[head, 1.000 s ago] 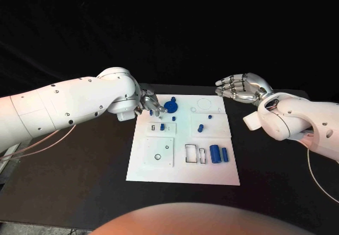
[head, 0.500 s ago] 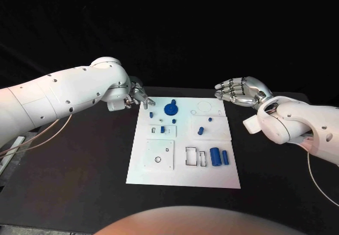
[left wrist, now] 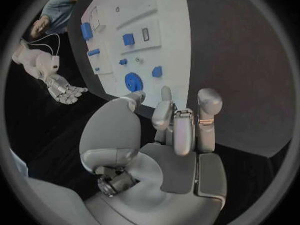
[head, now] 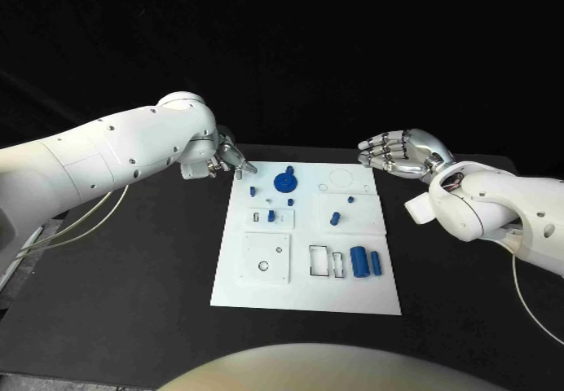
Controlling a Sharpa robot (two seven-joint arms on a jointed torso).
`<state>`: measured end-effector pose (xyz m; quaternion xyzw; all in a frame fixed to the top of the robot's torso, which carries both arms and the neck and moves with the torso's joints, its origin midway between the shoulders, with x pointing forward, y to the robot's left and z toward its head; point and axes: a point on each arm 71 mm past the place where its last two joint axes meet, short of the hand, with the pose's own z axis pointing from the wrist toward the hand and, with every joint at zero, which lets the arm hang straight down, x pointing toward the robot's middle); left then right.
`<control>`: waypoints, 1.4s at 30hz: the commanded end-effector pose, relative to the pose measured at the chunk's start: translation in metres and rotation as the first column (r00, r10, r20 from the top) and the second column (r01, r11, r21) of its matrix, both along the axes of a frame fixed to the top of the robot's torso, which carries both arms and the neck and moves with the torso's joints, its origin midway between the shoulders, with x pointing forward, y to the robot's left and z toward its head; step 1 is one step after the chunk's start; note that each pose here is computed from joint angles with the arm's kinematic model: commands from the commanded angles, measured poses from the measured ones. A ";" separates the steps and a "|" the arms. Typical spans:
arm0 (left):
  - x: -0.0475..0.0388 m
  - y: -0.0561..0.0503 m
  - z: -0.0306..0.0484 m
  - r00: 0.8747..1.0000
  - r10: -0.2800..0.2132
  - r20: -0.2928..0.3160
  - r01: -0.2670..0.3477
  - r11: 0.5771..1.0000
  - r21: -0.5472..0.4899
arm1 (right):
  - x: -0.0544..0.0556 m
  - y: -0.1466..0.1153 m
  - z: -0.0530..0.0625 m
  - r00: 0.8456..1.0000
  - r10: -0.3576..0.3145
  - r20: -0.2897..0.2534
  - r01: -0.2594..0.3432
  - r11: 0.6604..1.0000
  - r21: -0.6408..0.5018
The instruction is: Assemble the parts on the task board
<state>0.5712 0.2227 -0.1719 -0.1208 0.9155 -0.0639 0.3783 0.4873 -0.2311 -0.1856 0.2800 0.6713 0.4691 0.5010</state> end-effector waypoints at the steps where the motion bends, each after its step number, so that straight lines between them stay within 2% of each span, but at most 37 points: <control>1: 0.0014 -0.004 -0.0032 0.999 -0.032 -0.037 0.032 0.999 -0.002 | -0.001 0.003 0.000 1.000 0.026 0.005 -0.026 1.000 0.000; 13: 0.0074 -0.007 -0.0120 0.997 -0.027 -0.078 0.029 0.999 0.026 | -0.001 0.004 0.000 1.000 0.025 0.007 -0.025 1.000 0.001; 23: 0.0063 -0.014 -0.0169 0.993 -0.045 -0.113 0.047 0.999 0.013 | -0.001 0.005 0.000 1.000 0.027 0.006 -0.027 1.000 0.001; 30: 0.0039 -0.019 -0.0236 0.989 -0.054 -0.139 0.055 0.998 0.003 | 0.000 0.006 0.000 1.000 0.030 0.007 -0.030 1.000 0.002; 42: 0.0023 -0.022 -0.0307 0.986 -0.060 -0.157 0.061 0.998 0.002 | 0.000 0.006 0.000 0.999 0.031 0.006 -0.031 1.000 0.002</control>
